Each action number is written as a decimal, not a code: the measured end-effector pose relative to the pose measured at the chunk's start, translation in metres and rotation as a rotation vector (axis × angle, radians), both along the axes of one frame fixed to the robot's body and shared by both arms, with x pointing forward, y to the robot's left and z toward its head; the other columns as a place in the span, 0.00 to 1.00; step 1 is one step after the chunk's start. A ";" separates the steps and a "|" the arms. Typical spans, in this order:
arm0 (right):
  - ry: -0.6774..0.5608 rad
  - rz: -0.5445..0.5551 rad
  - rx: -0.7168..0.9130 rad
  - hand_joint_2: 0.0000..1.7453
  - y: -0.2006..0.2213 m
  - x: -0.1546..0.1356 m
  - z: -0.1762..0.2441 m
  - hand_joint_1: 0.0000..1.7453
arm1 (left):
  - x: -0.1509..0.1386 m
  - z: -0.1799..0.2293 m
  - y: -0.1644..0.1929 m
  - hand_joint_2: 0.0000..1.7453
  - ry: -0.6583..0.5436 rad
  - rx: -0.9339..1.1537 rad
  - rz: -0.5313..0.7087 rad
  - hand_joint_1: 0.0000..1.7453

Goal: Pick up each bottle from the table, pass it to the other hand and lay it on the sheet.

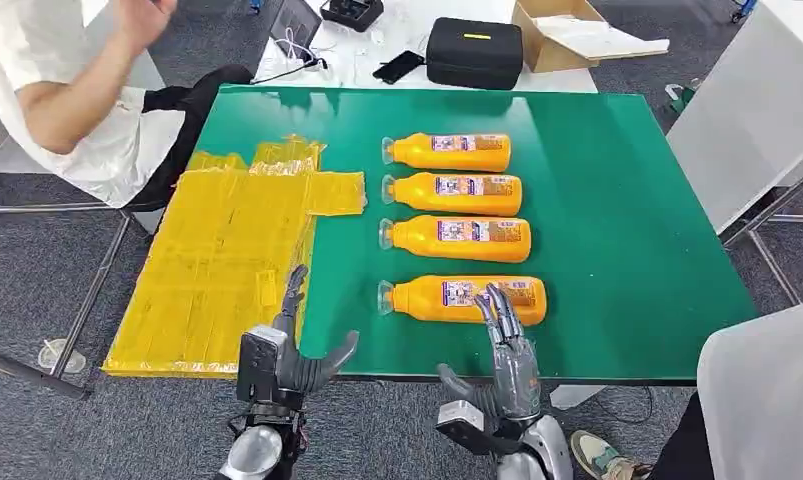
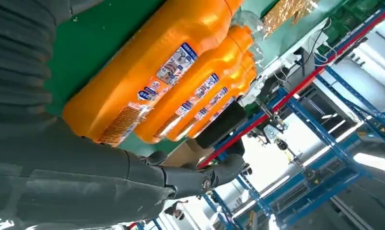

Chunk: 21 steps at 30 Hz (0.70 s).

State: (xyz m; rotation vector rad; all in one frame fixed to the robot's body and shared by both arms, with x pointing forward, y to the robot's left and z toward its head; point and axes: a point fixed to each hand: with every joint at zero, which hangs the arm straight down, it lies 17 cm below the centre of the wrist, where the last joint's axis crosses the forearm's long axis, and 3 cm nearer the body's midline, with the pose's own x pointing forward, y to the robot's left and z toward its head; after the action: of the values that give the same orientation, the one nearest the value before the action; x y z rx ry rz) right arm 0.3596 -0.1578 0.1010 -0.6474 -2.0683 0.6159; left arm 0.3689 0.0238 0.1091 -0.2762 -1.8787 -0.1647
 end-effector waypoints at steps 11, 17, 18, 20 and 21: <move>0.001 0.000 -0.004 1.00 0.000 0.000 -0.001 0.00 | -0.001 -0.002 0.000 1.00 0.004 0.006 0.003 0.00; 0.001 0.000 -0.004 1.00 0.000 0.000 -0.001 0.00 | -0.001 -0.002 0.000 1.00 0.005 0.006 0.003 0.00; 0.001 0.000 -0.004 1.00 0.000 0.000 -0.001 0.00 | -0.001 -0.002 0.000 1.00 0.005 0.006 0.003 0.00; 0.001 0.001 -0.005 1.00 0.000 0.000 -0.001 0.00 | -0.001 -0.002 0.000 1.00 0.005 0.006 0.003 0.00; 0.000 0.002 -0.012 1.00 0.001 0.000 -0.001 0.00 | -0.001 -0.002 0.000 1.00 0.005 0.006 0.003 0.00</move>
State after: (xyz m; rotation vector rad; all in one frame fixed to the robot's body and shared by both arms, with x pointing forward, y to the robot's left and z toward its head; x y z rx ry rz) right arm 0.3593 -0.1569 0.1002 -0.6523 -2.0664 0.6294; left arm 0.3681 0.0239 0.1070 -0.2699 -1.8730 -0.1677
